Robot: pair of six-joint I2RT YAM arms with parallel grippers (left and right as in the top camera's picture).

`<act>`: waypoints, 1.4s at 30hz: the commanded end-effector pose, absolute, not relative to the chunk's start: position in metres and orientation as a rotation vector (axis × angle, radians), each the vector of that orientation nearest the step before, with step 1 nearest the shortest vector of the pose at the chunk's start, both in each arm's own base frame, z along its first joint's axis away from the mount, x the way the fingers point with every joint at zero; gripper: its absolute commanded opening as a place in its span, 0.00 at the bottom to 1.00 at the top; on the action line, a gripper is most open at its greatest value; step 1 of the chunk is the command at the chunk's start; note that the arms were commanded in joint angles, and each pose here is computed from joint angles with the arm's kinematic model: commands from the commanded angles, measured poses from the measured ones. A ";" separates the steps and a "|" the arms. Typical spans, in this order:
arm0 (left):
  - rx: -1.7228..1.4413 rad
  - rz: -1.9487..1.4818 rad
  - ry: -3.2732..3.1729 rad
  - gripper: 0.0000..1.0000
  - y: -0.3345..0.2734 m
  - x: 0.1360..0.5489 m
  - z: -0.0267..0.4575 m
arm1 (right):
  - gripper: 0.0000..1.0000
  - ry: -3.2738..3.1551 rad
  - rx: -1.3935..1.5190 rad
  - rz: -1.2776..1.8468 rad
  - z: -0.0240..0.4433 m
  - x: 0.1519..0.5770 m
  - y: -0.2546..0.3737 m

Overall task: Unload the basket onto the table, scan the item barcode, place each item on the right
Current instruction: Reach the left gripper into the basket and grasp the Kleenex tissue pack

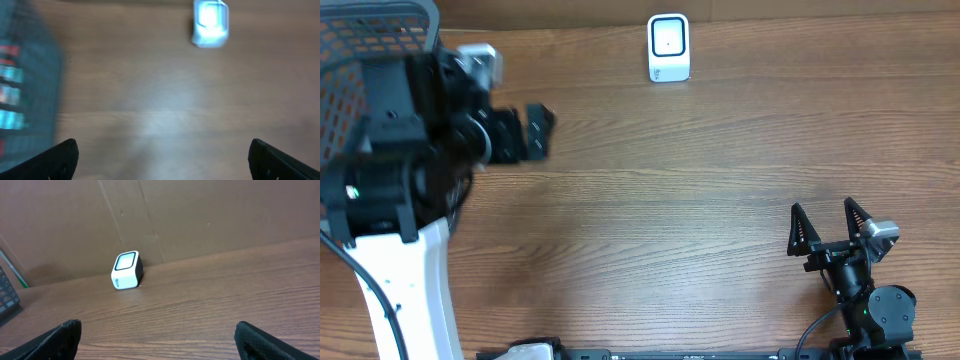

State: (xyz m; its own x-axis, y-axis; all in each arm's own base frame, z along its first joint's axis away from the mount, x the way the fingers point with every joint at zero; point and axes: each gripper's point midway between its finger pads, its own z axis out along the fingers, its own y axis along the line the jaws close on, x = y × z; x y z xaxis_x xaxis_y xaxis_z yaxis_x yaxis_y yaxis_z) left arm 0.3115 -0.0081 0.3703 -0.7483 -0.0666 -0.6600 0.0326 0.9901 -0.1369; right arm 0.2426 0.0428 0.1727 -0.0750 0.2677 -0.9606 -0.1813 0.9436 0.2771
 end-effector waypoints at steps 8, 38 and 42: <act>-0.509 0.167 2.192 1.00 0.164 0.369 0.393 | 1.00 1.602 0.073 0.368 0.170 0.243 0.041; -0.600 -0.163 2.647 1.00 0.289 0.411 0.135 | 1.00 1.602 0.072 0.367 0.170 0.243 0.041; -0.616 -0.192 2.681 1.00 0.288 0.411 0.116 | 1.00 1.602 0.073 0.368 0.170 0.243 0.041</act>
State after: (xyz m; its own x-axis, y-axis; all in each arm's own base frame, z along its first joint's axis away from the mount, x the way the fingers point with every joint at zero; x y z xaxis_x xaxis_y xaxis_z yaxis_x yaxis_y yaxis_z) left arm 0.4039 0.2926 0.1197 -0.8176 -0.4720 -0.3299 -0.4294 0.8814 -0.1969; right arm 0.2426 0.0428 0.1727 -0.0749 0.2673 -0.9607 -0.1814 0.9437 0.2767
